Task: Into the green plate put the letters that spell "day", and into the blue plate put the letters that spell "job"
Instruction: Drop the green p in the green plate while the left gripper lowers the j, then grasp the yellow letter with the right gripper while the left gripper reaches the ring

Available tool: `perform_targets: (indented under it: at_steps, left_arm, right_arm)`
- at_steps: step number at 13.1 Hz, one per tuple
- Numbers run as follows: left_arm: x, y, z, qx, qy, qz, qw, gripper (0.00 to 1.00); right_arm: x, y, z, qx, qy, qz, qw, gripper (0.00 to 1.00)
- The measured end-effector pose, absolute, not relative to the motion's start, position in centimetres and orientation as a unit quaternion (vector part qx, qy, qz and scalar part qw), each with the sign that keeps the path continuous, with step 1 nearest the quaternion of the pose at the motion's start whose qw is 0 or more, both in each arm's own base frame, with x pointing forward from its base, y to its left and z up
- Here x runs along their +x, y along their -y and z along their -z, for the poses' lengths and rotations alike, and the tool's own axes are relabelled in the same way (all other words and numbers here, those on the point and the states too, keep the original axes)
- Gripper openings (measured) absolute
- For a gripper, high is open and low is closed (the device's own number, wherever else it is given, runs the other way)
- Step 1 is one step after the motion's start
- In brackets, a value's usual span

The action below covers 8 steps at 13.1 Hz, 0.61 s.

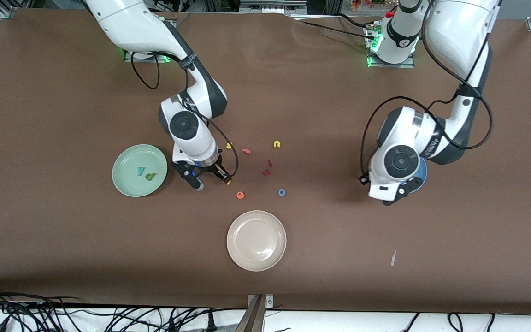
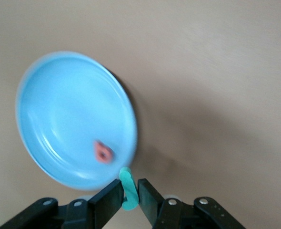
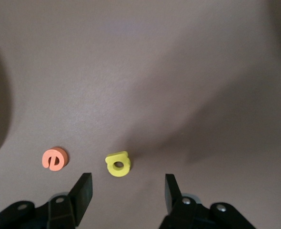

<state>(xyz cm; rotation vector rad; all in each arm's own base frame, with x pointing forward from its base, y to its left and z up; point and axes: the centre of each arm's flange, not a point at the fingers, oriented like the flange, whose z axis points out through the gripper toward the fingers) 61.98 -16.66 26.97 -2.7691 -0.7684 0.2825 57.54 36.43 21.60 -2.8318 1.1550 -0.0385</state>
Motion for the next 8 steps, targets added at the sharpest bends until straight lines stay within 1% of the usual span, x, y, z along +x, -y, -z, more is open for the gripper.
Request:
perform_targets:
  at_steps: [2, 4, 6, 8]
  left_arm:
    - [61.5, 14.1, -26.2, -0.958, 0.247, -0.086, 0.118, 0.23]
    - [59.8, 12.9, -25.1, -0.964, 0.238, -0.063, 0.099, 0.23]
    - [57.0, 12.0, -23.4, -0.97, 0.222, -0.045, 0.093, 0.23]
    - [53.9, 10.9, -21.1, -0.972, 0.21, -0.047, 0.099, 0.23]
  right_arm:
    - [57.4, -37.3, -19.9, -0.926, -0.377, 0.011, 0.034, 0.7]
    - [57.1, -37.6, -18.6, -0.927, -0.374, 0.013, 0.027, 0.7]
    - [57.0, -37.7, -17.8, -0.927, -0.373, 0.017, 0.025, 0.68]
    - [57.0, -37.8, -17.5, -0.927, -0.373, 0.019, 0.025, 0.68]
